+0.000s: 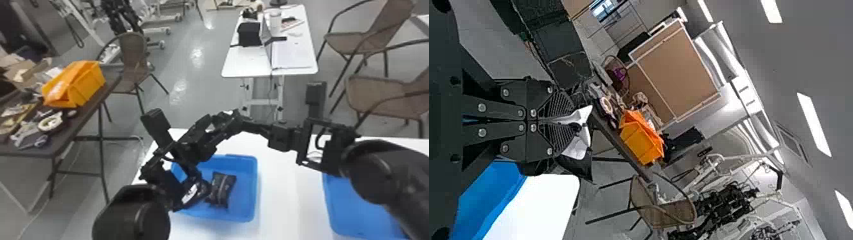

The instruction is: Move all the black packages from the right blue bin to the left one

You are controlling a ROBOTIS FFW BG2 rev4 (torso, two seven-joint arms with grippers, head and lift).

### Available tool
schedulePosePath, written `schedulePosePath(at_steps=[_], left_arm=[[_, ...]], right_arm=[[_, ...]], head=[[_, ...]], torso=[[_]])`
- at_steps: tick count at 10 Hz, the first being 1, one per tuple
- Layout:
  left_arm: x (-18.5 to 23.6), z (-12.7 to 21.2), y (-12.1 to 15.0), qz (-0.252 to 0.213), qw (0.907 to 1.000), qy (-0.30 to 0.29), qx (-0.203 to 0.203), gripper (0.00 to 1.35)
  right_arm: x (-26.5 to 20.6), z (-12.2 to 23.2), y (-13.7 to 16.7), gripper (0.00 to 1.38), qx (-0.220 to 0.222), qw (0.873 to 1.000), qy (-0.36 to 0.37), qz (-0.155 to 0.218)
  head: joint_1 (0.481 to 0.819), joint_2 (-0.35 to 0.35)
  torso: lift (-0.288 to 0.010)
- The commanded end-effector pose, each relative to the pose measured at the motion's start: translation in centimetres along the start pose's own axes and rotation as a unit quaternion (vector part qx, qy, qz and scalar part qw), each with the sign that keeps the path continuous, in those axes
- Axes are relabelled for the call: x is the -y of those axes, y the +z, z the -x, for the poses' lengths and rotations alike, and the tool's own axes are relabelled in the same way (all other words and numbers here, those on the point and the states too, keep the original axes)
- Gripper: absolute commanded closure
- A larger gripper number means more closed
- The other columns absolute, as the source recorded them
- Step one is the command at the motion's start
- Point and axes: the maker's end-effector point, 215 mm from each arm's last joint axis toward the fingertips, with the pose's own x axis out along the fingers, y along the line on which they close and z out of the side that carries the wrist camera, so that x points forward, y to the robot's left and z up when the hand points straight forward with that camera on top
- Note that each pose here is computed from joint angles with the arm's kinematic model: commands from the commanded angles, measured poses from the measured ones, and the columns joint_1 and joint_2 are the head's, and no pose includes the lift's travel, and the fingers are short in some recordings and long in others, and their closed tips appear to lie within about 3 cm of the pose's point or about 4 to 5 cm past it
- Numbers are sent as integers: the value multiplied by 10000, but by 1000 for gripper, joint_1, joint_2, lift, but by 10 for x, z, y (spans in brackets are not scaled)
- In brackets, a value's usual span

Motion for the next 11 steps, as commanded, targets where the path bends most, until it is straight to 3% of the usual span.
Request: schedulePosePath(at_steps=[1,3,4,11], left_arm=[[1,-1,-1,21,10000,-12,-40,162],[5,-3,-8,135,9996,-48,-257,967],[6,-4,-4,97,9997,-72,-216,1233],[7,-1,18,-107,9997,-50,224,1211]], right_arm=[[1,0,-1,1182,0,10000,-4,-21],[0,-1,-1,1182,0,10000,6,-27],[-1,-1,0,1182,-4,10000,12,-20],[10,-10,30,1181,384,9990,-114,208]], head=[[677,249],[678,247],[680,244],[654,245]], torso=[[0],[0],[0],[0]])
